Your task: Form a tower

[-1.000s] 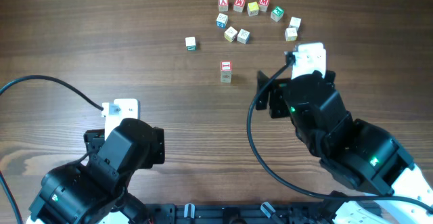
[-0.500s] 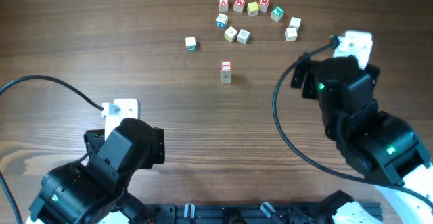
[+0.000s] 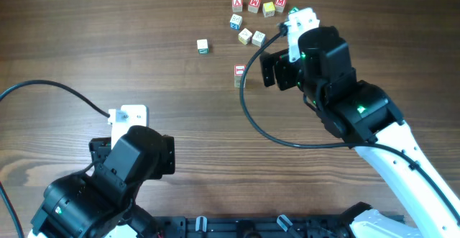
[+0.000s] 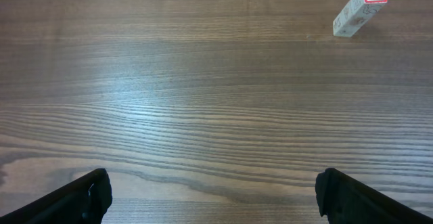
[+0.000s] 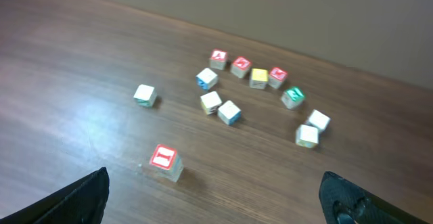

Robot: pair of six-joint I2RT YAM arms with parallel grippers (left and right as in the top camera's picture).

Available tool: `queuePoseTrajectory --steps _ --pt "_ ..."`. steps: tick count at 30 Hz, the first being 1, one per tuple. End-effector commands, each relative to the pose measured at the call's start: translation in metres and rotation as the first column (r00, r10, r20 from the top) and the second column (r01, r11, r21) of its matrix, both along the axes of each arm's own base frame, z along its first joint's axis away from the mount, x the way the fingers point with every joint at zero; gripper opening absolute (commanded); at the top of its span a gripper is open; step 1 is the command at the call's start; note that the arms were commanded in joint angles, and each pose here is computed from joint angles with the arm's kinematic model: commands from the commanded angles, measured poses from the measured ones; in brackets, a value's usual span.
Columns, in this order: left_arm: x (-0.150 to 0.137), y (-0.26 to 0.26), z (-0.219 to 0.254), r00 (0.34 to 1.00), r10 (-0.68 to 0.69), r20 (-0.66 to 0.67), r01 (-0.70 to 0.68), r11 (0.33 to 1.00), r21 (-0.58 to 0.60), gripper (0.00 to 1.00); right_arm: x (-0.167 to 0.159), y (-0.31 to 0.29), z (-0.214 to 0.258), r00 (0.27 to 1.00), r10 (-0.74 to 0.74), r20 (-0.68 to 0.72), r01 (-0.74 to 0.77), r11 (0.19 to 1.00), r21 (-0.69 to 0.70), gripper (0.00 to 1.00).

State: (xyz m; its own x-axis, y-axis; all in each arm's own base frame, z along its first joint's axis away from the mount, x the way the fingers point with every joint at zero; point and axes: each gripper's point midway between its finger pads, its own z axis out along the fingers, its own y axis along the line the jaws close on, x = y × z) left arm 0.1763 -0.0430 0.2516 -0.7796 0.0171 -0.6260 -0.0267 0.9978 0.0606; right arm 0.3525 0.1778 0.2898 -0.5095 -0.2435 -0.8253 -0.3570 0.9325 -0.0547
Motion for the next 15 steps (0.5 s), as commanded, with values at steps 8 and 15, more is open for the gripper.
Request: queuePoseTrajectory --steps 8,15 --pt "0.0 0.001 0.001 1.0 -0.003 0.005 0.003 1.0 0.003 1.0 0.006 0.003 0.011 0.998 -0.056 0.022 0.055 0.998 0.044 1.0" --pt "0.0 0.001 0.001 1.0 -0.003 0.005 0.003 1.0 0.003 1.0 -0.008 -0.047 -0.004 0.962 -0.254 -0.102 0.262 0.963 0.07 1.0"
